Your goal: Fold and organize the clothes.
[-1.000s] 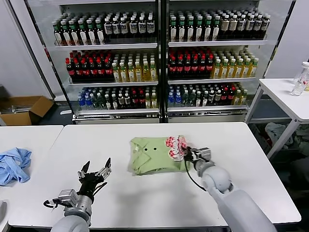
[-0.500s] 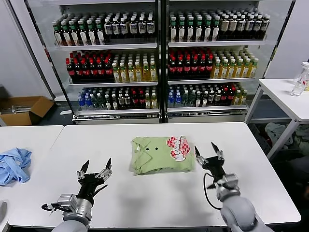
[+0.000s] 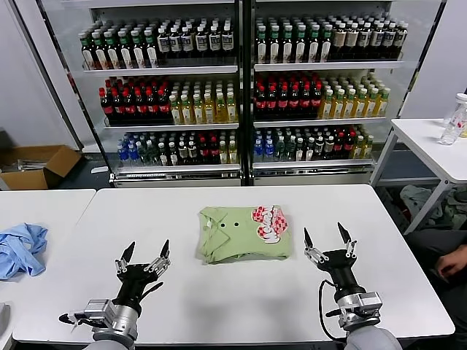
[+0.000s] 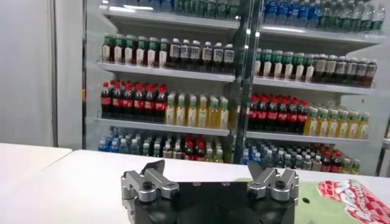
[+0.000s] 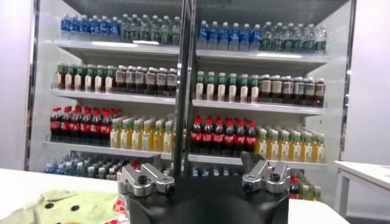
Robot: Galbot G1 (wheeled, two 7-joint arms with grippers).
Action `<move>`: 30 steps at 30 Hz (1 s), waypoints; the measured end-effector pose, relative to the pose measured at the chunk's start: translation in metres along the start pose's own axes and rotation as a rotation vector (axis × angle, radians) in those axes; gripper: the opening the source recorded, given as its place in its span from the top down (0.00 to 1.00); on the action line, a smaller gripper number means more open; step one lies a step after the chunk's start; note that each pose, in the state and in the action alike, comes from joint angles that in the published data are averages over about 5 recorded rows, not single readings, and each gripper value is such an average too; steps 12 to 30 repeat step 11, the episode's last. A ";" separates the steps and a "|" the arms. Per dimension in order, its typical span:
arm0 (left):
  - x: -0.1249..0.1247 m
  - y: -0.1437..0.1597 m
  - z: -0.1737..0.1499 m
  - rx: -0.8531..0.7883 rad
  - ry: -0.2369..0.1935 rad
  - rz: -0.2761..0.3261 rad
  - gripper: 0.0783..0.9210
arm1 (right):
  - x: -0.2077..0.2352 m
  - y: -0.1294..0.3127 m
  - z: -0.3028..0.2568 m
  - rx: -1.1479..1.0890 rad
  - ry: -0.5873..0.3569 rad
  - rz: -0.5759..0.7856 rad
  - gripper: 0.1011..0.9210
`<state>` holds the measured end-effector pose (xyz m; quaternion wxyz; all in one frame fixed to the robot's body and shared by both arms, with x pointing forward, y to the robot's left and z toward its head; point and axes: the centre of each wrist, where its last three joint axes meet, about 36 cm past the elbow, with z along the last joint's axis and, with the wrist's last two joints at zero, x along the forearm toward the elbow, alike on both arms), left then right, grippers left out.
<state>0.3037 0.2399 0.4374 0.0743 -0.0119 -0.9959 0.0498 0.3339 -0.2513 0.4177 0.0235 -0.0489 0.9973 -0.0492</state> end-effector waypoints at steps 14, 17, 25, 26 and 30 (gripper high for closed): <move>0.007 -0.002 -0.002 -0.009 -0.007 0.023 0.12 | 0.006 0.006 -0.007 -0.008 -0.005 0.033 0.12; 0.007 -0.002 -0.002 -0.009 -0.007 0.023 0.12 | 0.006 0.006 -0.007 -0.008 -0.005 0.033 0.12; 0.007 -0.002 -0.002 -0.009 -0.007 0.023 0.12 | 0.006 0.006 -0.007 -0.008 -0.005 0.033 0.12; 0.007 -0.002 -0.002 -0.009 -0.007 0.023 0.12 | 0.006 0.006 -0.007 -0.008 -0.005 0.033 0.12; 0.007 -0.002 -0.002 -0.009 -0.007 0.023 0.12 | 0.006 0.006 -0.007 -0.008 -0.005 0.033 0.12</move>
